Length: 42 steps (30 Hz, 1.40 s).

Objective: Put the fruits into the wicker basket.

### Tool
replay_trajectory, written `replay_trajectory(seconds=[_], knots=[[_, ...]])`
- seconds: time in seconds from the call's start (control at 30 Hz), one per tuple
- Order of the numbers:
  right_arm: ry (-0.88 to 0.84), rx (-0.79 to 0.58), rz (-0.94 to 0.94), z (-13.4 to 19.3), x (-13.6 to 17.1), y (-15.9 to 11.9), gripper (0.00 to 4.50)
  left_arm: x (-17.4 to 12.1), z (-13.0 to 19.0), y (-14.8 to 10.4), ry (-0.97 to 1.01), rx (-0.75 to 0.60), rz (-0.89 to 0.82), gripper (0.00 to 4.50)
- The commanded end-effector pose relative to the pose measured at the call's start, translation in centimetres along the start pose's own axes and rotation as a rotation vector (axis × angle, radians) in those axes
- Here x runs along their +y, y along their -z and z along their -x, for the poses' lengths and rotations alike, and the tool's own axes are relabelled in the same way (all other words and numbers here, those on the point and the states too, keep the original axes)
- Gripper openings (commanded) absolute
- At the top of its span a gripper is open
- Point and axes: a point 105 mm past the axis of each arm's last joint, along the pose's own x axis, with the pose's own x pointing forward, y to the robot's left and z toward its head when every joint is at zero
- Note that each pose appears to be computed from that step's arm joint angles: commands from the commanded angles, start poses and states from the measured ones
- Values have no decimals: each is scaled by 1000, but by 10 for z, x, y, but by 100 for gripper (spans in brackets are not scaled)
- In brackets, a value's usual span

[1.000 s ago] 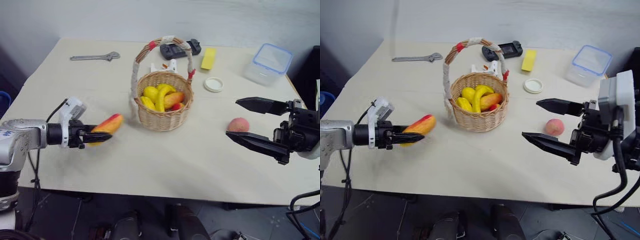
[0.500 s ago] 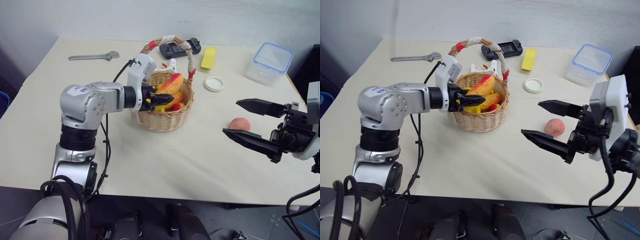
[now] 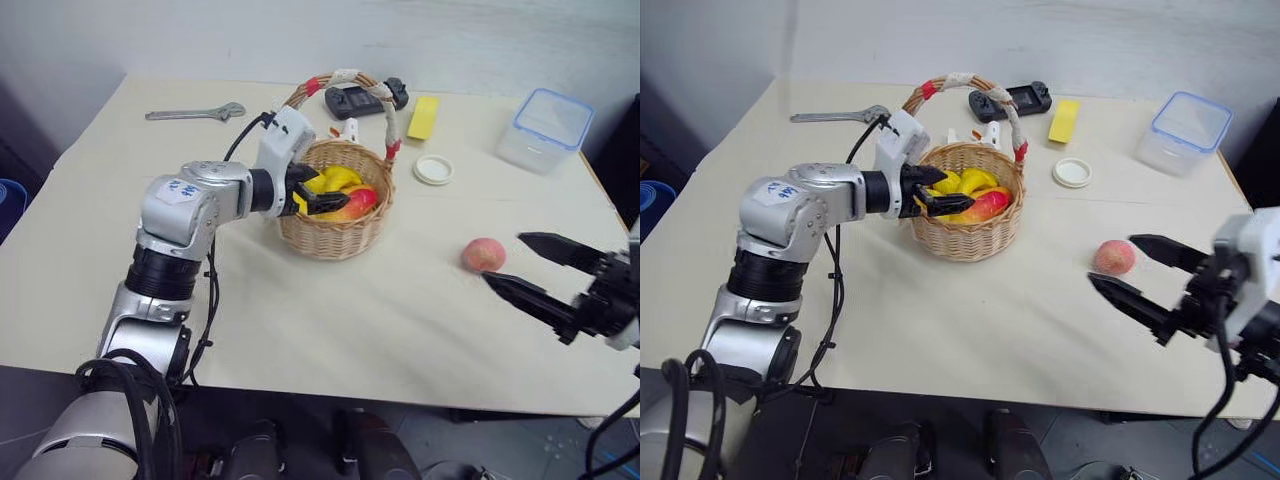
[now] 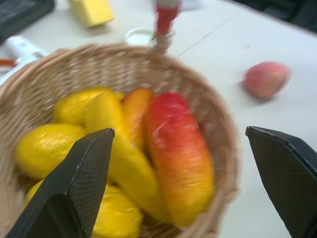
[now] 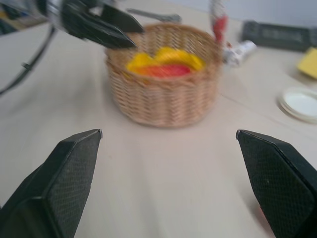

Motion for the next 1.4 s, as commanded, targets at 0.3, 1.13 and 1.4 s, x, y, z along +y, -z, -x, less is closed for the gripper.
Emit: replay_trajectory(seconds=[0.3,1.13,1.4], knots=[[118,72,-9,10,-56,34,450,-58,61,-7,446,-36,-282,447],[121,119,7,-129,-89,86,360,-40,61,-17,343,-77,-312,450],[-21,-19,25,-128,-61,49,246,-13,95,-12,185,-69,-244,450]])
